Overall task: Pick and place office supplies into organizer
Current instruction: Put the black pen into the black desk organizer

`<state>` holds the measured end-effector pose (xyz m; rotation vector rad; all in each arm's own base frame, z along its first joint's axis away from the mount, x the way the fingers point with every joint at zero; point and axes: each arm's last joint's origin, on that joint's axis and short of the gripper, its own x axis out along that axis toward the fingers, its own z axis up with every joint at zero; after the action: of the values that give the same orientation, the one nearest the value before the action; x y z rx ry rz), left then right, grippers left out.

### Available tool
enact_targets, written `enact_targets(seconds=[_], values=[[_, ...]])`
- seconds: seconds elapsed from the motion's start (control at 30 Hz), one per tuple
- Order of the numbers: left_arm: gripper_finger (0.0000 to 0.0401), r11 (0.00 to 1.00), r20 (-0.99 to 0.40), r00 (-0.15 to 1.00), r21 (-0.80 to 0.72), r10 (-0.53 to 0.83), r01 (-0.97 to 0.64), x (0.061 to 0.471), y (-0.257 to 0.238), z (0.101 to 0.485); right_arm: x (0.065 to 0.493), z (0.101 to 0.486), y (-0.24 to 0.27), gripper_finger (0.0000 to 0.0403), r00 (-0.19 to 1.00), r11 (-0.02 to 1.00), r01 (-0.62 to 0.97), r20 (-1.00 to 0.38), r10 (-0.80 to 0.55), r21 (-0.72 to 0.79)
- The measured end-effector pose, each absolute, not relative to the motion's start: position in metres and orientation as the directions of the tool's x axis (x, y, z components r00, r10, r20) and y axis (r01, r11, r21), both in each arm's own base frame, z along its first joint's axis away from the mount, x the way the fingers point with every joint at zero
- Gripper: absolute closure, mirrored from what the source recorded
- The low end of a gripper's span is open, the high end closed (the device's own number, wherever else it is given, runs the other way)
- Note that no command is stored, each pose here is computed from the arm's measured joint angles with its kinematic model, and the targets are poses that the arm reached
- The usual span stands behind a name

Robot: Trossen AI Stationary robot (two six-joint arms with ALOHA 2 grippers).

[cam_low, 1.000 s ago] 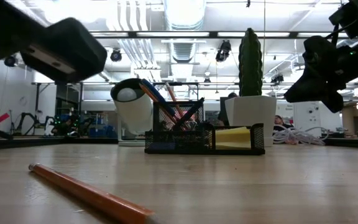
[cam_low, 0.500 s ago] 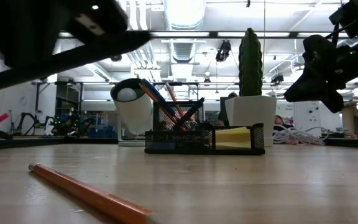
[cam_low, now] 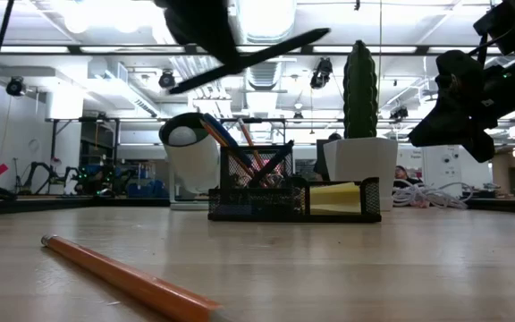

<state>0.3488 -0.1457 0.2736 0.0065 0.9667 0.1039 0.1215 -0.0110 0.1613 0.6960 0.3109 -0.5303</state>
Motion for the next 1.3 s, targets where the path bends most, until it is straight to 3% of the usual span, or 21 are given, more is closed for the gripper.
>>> enact_targets(seconds=[0.3, 0.73, 1.07, 1.3], values=[[0.0394, 0.964, -0.659, 0.732, -0.039, 0.173, -0.263, 0.379, -0.105, 0.292, 0.122, 0.162, -0.011, 0.0349, 0.828, 0.646, 0.553, -0.433, -0.357, 0.526], [0.0394, 0.831, -0.500, 0.725, -0.019, 0.473, -0.556, 0.395, -0.053, 0.304, 0.123, 0.164, -0.011, 0.0349, 0.837, 0.647, 0.542, -0.414, -0.358, 0.537], [0.0394, 0.809, -0.489, 0.690, 0.056, 0.533, -0.585, 0.399, -0.028, 0.295, 0.123, 0.164, -0.011, 0.0349, 0.835, 0.644, 0.546, -0.413, -0.364, 0.536], [0.0394, 0.859, -0.411, 0.790, -0.030, 0.455, -0.511, 0.400, -0.013, 0.266, 0.123, 0.164, -0.011, 0.0349, 0.836, 0.641, 0.544, -0.410, -0.364, 0.541]])
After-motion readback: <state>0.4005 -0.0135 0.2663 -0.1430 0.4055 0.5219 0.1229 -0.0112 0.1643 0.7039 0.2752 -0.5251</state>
